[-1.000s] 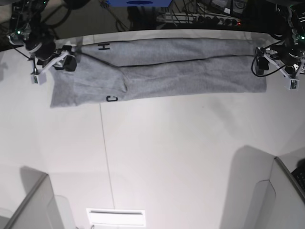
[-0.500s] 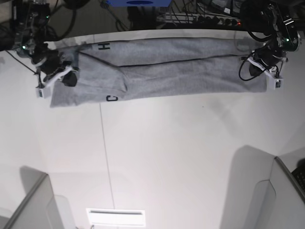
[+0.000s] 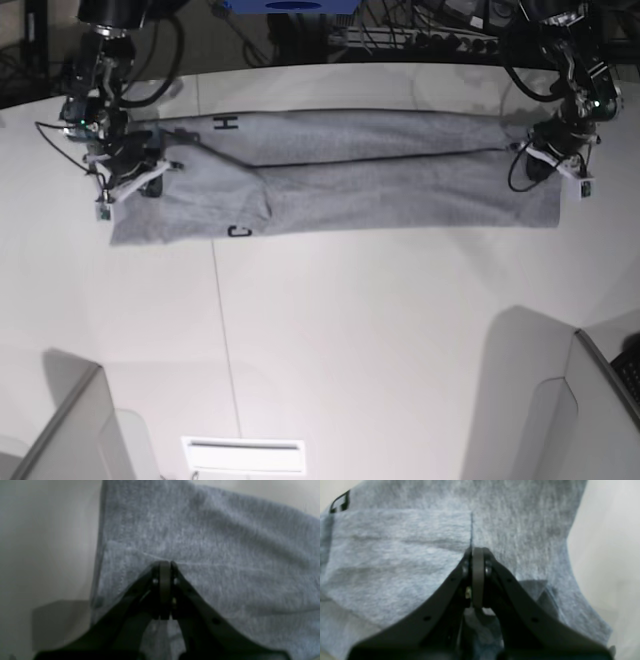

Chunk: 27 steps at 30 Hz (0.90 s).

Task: Fold the T-shirt properly
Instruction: 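Move the left gripper to the end of the folded strip and grasp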

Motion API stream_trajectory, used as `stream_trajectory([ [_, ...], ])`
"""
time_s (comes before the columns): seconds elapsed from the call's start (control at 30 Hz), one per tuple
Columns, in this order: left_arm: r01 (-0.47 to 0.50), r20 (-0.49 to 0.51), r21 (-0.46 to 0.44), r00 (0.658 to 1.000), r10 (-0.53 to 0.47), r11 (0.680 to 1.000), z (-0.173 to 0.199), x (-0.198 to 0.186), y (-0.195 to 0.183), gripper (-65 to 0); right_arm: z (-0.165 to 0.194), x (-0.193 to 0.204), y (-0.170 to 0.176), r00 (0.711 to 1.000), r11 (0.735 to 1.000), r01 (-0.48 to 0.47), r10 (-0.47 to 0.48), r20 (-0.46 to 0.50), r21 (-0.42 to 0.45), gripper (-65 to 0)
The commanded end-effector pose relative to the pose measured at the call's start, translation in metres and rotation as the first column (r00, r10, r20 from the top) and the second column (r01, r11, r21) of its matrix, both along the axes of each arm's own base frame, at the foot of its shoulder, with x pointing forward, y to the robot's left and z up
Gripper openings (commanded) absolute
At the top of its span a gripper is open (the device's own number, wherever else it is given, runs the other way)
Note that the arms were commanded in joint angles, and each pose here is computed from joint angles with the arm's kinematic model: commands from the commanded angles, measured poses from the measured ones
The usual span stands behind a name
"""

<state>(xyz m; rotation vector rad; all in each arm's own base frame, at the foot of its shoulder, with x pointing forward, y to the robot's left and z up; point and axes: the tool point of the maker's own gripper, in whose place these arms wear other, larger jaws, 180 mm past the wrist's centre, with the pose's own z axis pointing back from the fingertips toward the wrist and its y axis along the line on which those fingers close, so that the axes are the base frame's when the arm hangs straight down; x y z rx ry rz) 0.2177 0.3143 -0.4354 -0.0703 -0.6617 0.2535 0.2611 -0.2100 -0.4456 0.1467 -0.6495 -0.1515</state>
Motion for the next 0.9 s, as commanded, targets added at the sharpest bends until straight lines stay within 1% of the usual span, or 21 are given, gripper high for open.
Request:
stream_trajectory([
  [0.0,-0.004,-0.147,0.033,0.989,0.009,0.999,-0.02,-0.022,0.006,-65.0,-0.005,0.0,-0.011,0.999,0.998,0.007,-0.01,-0.045,-0.064,-65.0],
  [0.1,-0.021,-0.108,0.017,0.994,0.023,1.0,-0.016,0.002,0.007,-65.0,-0.002,0.023,-0.006,0.999,0.996,0.002,-0.005,-0.032,-0.09,-65.0],
  [0.23,-0.028,-0.054,0.011,0.998,0.028,1.0,-0.003,0.034,0.011,-65.0,0.002,0.05,-0.008,1.0,0.994,0.005,-0.008,-0.025,-0.11,-65.0],
  [0.33,-0.021,-0.018,0.033,1.0,0.021,0.999,0.012,0.048,0.017,-65.0,0.009,0.062,-0.008,1.0,0.993,0.004,-0.005,-0.006,-0.119,-65.0],
  [0.37,-0.018,-0.028,0.038,0.999,0.019,0.999,0.015,0.047,0.018,-65.0,0.012,0.065,-0.007,1.0,0.992,-0.002,0.003,0.004,-0.122,-65.0],
  [0.47,0.001,-0.005,0.054,1.0,-0.001,0.999,0.037,0.061,0.017,-65.0,0.033,0.072,-0.007,0.998,0.99,-0.006,0.014,0.061,-0.143,-65.0],
  [0.53,0.015,0.027,0.076,0.999,-0.017,0.997,0.052,0.069,0.015,-65.0,0.041,0.071,0.0,0.997,0.99,-0.008,0.02,0.08,-0.139,-65.0],
  [0.63,0.035,0.076,0.121,0.996,-0.045,0.992,0.079,0.078,0.013,-65.0,0.067,0.075,0.006,0.988,0.988,-0.005,0.029,0.151,-0.152,-65.0],
  [0.67,0.046,0.088,0.138,0.994,-0.058,0.989,0.088,0.08,0.011,-65.0,0.076,0.076,0.009,0.983,0.987,-0.013,0.042,0.176,-0.162,-65.0],
  [0.77,0.074,0.115,0.192,0.989,-0.098,0.979,0.113,0.08,0.005,-65.0,0.103,0.073,0.034,0.959,0.971,-0.113,0.162,0.232,-0.21,-65.0],
  [0.8,0.083,0.122,0.209,0.986,-0.111,0.974,0.119,0.077,0.003,-65.0,0.111,0.07,0.041,0.951,0.964,-0.14,0.195,0.239,-0.226,-65.0],
  [0.87,0.092,0.132,0.249,0.983,-0.128,0.964,0.128,0.067,0.007,-65.0,0.12,0.059,0.049,0.944,0.954,-0.169,0.228,0.237,-0.246,-65.0],
])
